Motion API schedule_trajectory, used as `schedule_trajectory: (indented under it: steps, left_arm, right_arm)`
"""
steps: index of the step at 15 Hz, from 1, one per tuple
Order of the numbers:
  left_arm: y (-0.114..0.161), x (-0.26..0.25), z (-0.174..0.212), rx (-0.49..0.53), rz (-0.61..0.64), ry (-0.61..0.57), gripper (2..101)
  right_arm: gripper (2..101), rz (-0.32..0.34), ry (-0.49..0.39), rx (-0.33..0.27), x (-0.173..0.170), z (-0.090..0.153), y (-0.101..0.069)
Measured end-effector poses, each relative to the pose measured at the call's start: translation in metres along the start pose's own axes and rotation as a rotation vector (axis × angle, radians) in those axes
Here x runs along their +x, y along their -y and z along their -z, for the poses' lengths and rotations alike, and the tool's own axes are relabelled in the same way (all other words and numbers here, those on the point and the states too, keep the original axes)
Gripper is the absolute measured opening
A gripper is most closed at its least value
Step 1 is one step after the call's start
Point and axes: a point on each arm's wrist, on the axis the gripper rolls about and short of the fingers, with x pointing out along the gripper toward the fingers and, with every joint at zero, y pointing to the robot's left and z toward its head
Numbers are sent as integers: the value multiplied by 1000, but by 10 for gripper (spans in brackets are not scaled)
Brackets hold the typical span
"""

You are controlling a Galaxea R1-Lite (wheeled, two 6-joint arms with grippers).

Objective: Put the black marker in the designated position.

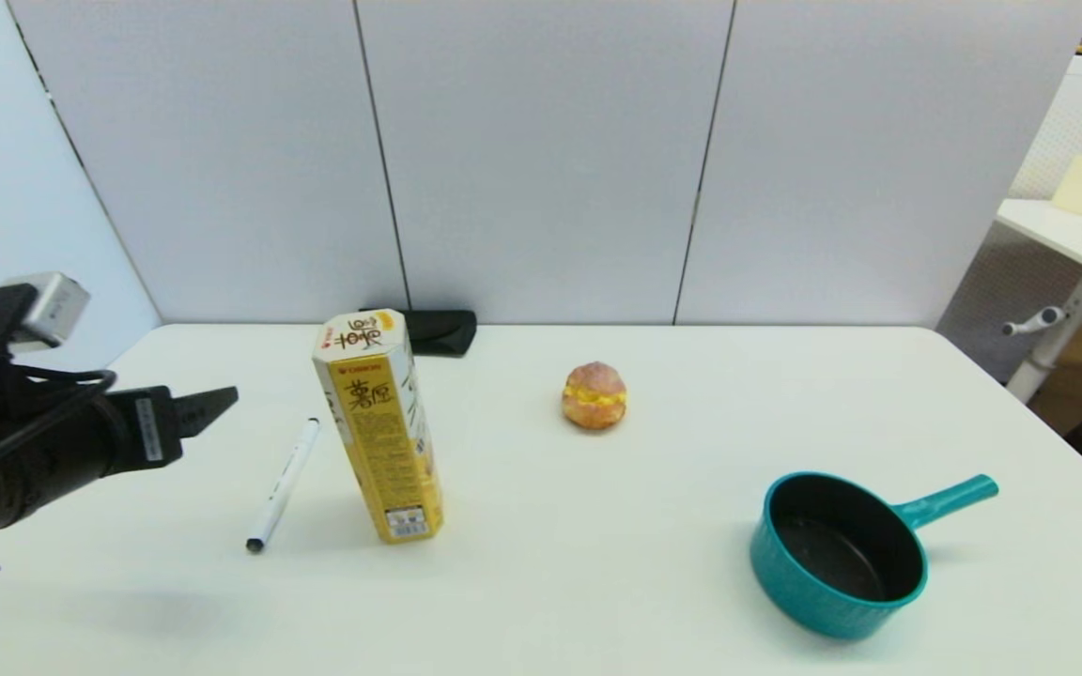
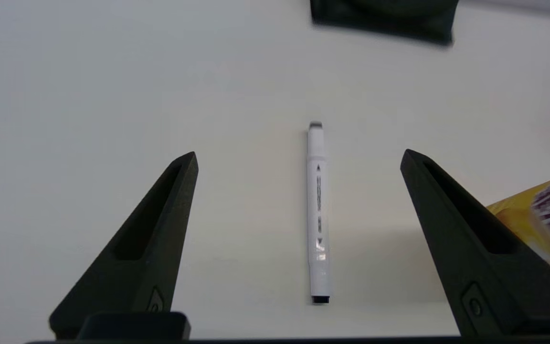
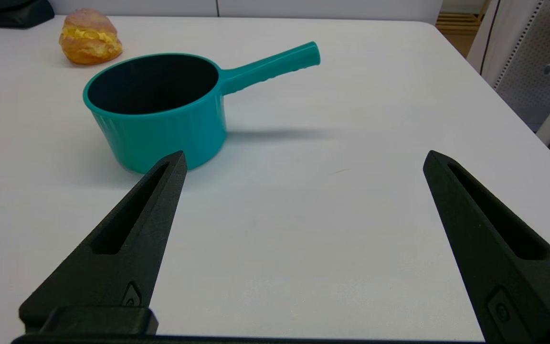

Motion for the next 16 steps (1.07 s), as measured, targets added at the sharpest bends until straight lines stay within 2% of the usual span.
schedule_trajectory:
  steps: [5, 8, 11, 16]
  left_arm:
    - [-11, -77, -21, 37, 4, 291, 915]
    - [-12, -115, -20, 182, 74, 423, 936]
    - [-14, -145, -6, 264, 120, 540, 950]
    - [-21, -177, 41, 371, 88, 677, 963]
  right_arm:
    - [980, 0, 0, 0, 0, 0, 0]
    - [980, 0, 0, 0, 0, 0, 0]
    - [980, -1, 0, 0, 0, 0, 0]
    - [980, -1, 0, -1, 0, 0, 0]
